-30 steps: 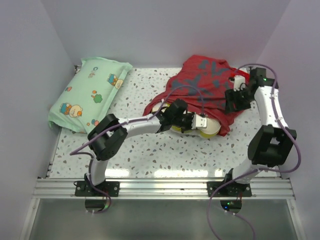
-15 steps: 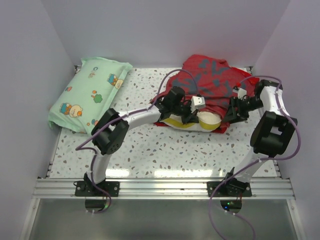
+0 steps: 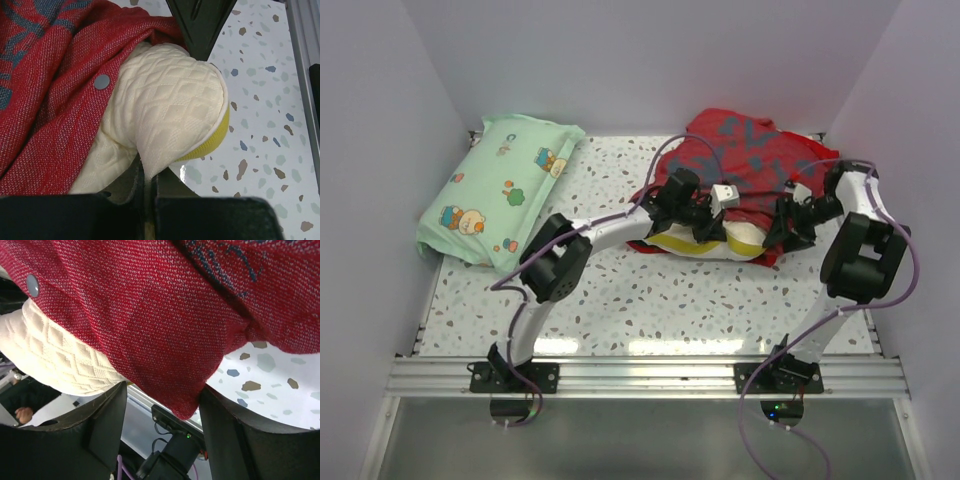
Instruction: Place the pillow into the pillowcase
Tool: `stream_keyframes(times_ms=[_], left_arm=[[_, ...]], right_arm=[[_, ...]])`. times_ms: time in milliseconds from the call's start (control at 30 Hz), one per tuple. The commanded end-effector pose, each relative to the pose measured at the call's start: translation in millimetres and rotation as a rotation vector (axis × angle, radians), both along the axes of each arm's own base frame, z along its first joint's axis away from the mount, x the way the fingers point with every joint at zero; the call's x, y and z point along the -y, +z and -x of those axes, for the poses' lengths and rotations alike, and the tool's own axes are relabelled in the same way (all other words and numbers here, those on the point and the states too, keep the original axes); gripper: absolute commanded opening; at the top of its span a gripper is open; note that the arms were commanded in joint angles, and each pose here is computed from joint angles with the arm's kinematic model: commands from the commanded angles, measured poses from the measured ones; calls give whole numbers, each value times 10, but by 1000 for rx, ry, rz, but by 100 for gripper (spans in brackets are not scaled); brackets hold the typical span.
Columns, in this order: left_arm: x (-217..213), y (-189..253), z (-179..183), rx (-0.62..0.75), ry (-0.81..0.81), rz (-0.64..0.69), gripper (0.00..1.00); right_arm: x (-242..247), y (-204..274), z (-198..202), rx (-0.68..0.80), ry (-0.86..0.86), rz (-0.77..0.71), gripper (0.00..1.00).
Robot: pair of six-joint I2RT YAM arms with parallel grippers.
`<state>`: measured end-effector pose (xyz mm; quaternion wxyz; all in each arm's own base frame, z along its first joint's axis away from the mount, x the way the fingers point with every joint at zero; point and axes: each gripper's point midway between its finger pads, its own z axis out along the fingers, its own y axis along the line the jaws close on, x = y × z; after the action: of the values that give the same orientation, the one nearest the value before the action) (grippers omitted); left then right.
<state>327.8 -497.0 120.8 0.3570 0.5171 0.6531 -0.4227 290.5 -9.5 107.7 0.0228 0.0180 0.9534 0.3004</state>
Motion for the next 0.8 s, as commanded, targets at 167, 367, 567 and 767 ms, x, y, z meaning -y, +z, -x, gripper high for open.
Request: stream_keyframes(times_ms=[167,367,567,767], left_arm=[[44,374,-580,65,131,110,0],[-22,472,-674,81,155,114,0],[-72,428,-1024,126,323,71,0],[-261,175,-1459,141,582,-27,0]], right_arm=[[63,51,134,-84,-54,63,42],[8,354,-29,53,33,-22,0],[-590,1213,260,388,321,-102,0],[-1265,1653,684,552,503,-233,0]])
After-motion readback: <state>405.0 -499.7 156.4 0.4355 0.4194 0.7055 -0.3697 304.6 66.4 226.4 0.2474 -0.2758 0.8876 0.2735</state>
